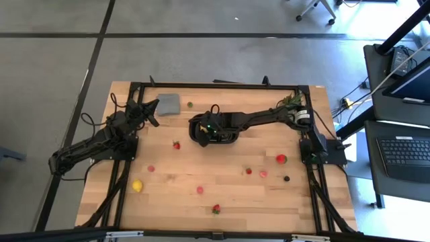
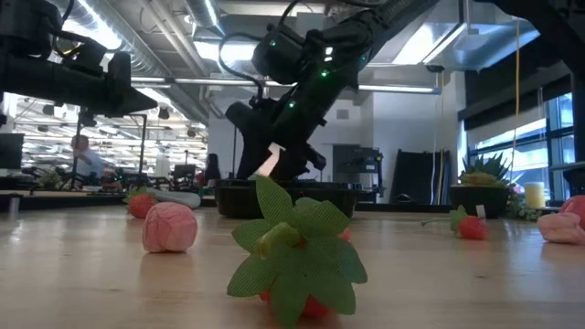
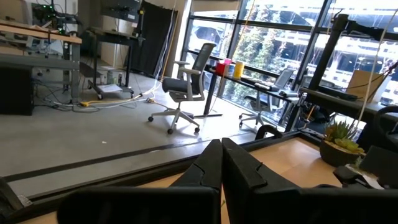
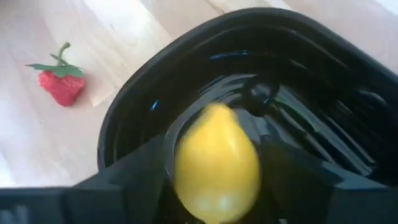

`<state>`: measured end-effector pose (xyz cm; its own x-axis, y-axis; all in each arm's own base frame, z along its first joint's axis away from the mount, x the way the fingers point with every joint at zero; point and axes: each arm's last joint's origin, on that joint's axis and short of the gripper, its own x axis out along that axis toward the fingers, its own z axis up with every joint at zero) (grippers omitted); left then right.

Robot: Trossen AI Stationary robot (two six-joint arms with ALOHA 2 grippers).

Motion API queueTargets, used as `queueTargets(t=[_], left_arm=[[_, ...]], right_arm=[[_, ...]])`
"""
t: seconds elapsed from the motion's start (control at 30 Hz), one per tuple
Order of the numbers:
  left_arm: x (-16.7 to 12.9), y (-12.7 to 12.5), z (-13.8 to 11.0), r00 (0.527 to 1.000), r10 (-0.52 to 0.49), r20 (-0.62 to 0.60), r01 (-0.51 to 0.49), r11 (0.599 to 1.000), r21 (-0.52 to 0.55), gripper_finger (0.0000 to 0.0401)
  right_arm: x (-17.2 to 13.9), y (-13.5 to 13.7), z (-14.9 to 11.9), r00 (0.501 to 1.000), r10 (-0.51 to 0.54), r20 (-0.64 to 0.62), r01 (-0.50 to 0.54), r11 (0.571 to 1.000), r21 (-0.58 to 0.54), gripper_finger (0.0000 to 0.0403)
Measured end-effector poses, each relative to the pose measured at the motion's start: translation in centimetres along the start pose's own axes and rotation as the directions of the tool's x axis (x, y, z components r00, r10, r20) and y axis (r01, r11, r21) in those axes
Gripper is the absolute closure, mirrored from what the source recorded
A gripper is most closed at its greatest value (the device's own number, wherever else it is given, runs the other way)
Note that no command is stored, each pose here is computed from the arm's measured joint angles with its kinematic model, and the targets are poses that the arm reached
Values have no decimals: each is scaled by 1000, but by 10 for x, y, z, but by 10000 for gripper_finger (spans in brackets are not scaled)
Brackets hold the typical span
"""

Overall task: Pick and placing Produce into tupperware
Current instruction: Put the right yellow lemon into the black container, then put the right red strawberry into the black container

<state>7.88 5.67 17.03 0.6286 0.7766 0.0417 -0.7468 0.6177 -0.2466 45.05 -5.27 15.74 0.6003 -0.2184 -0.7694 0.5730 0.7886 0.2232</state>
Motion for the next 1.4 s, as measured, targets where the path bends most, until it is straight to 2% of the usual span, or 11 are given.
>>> queueTargets(t=[0.17, 0.33, 0.43, 0.57, 0.63, 0.83, 0.93, 1.03, 1.17, 1.23, 1.4], left_arm=[[0, 0, 0, 1000, 0, 0, 0, 1000, 0, 401], [0, 0, 0, 1000, 0, 0, 0, 1000, 0, 401], [0, 0, 0, 1000, 0, 0, 0, 1000, 0, 401], [0, 0, 0, 1000, 0, 0, 0, 1000, 0, 401], [0, 0, 0, 1000, 1, 0, -1, 1000, 0, 401], [0, 0, 0, 1000, 1, 0, -1, 1000, 0, 401], [0, 0, 0, 1000, 1, -1, -1, 1000, 0, 401], [0, 0, 0, 1000, 1, -1, -1, 1000, 0, 401], [0, 0, 0, 1000, 1, -1, -1, 1000, 0, 401], [0, 0, 0, 1000, 1, 0, -1, 1000, 0, 401], [0, 0, 0, 1000, 0, 0, 0, 1000, 0, 401]], right_arm=[[-1, 1, 1, 1000, 18, -3, -18, 999, 28, 77], [-1, 1, 1, 1000, 20, -6, -20, 998, 53, 60], [-6, 3, 3, 995, 88, -35, -87, 996, 35, 58], [-30, 10, 11, 960, 261, -101, -264, 964, -15, 57], [-44, 12, 14, 941, 309, -136, -316, 948, -33, 57], [-104, 17, 22, 929, 338, -153, -348, 937, -41, 57], [-134, 24, 13, 919, 332, -212, -348, 937, -42, 57], [-158, 28, -5, 906, 273, -324, -268, 961, 61, 57], [-173, 33, -35, 875, 110, -471, -15, 979, 201, 57], [-175, 41, -51, 851, 59, -522, 58, 977, 206, 57], [-160, 58, -86, 829, -16, -559, 143, 972, 184, 58]])
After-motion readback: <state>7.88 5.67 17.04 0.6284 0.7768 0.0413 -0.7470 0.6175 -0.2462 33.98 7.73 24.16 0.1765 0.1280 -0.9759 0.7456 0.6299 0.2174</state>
